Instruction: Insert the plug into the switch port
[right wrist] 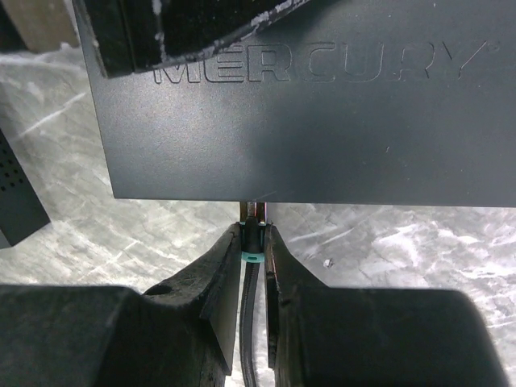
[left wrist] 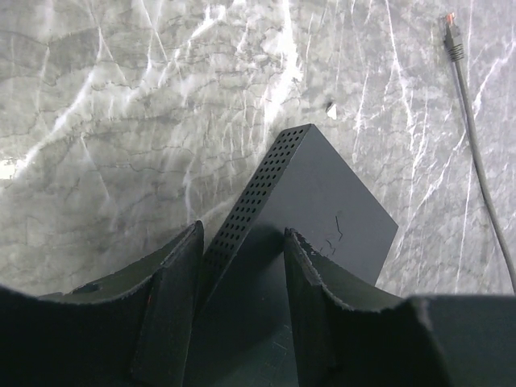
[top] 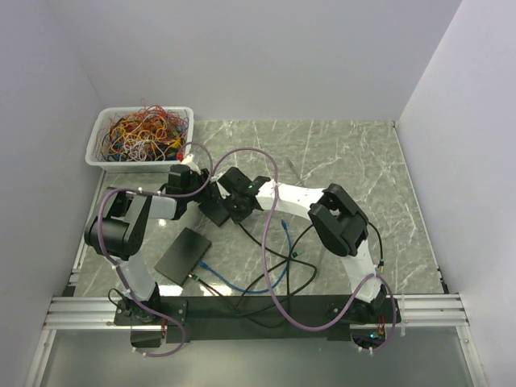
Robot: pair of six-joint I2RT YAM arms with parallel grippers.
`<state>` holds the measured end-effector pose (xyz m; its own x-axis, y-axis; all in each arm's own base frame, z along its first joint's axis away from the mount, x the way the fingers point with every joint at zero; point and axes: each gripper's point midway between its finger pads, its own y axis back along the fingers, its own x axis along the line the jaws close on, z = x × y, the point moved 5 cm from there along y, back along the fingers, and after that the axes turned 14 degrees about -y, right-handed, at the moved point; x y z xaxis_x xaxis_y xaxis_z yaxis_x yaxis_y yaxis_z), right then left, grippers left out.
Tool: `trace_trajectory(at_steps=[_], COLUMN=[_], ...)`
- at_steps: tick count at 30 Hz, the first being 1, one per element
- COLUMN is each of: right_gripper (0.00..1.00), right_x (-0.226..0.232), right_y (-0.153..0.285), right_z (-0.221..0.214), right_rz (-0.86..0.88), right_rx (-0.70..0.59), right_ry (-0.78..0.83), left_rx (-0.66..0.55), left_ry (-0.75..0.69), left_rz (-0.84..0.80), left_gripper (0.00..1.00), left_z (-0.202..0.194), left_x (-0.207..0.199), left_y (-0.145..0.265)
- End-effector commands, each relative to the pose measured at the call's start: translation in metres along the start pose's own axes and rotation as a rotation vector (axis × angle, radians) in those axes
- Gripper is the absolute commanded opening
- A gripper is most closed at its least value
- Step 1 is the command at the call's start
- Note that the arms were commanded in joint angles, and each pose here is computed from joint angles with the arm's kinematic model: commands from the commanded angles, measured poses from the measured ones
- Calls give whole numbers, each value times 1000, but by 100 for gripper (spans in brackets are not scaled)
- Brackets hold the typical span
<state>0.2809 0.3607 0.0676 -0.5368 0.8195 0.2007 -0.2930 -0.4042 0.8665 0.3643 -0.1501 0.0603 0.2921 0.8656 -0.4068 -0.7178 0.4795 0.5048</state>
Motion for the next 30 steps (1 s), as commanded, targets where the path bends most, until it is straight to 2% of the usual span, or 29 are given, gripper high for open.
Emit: trace_trajectory(at_steps=[1, 8, 22, 30], right_gripper=[0, 0, 0, 0], right_x=[11, 2, 24, 31], right_y=[12, 16, 28, 41], right_z=[45, 45, 80, 138], right_rz=[53, 72, 326, 317], right_rx=[-205, -228, -275, -450], right_ry=[1, -28, 109, 61], left_rx=[161, 194, 296, 342], left_ry=[59, 98, 78, 150], left_rz=[-165, -205, -340, -402], left_gripper=[49, 49, 51, 52], left_z=[-48, -75, -133, -167], left_x=[-40, -50, -90, -113], left_y=[9, 24, 48, 67])
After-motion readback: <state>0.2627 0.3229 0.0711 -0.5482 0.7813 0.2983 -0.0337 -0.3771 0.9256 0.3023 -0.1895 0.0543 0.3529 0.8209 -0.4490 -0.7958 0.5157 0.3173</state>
